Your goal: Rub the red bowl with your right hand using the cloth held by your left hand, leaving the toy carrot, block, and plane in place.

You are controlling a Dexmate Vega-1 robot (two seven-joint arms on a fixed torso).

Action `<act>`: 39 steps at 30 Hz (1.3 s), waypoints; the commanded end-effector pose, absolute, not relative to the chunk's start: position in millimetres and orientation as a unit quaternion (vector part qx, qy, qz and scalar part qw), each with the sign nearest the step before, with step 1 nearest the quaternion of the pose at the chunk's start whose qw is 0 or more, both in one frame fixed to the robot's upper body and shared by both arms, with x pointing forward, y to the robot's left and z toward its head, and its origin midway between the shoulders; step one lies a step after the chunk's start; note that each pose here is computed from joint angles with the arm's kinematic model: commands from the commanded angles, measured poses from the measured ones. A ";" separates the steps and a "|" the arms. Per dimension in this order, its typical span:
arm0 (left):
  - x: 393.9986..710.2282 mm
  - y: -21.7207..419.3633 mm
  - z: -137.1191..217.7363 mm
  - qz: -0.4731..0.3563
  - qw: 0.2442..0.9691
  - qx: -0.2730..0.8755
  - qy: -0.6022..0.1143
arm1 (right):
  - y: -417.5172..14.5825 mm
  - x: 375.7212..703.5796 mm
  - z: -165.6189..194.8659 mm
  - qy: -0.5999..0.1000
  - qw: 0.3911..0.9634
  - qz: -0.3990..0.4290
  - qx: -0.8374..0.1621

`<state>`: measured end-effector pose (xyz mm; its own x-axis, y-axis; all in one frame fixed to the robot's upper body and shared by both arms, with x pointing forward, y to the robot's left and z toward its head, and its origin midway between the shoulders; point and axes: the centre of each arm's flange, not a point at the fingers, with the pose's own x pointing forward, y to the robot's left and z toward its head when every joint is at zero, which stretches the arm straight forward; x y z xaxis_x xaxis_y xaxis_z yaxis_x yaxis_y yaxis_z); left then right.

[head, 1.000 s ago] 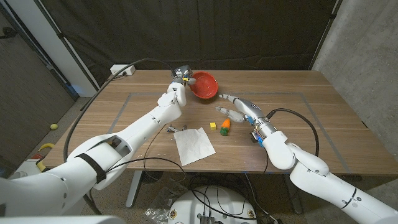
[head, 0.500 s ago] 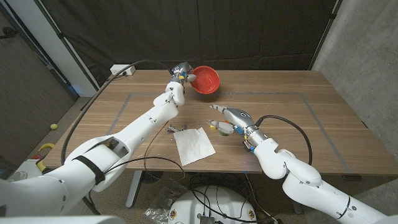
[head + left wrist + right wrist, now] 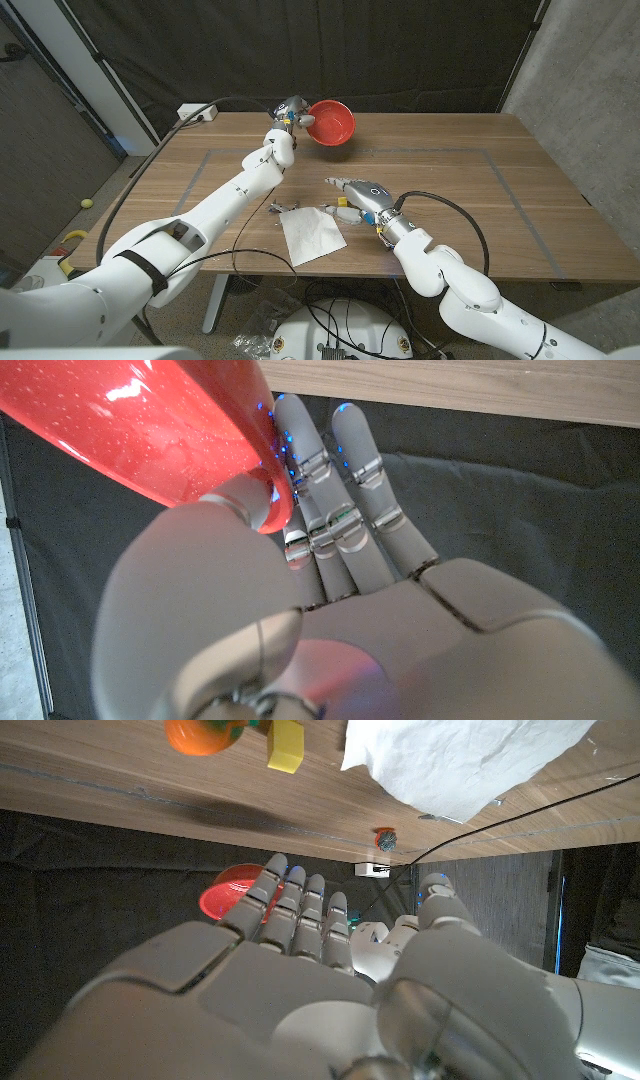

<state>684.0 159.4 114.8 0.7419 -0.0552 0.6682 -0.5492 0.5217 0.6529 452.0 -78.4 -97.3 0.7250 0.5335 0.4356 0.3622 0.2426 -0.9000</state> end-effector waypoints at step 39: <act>669.1 165.6 125.5 0.130 0.815 0.439 -0.356 | -22.6 468.6 -147.2 -0.250 0.660 0.084 -0.703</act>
<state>672.6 164.4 124.1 0.7191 -0.0924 0.6887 -0.5253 0.5766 0.6258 463.9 -29.1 -138.0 0.8327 0.4901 0.2576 0.2685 0.0495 -0.9620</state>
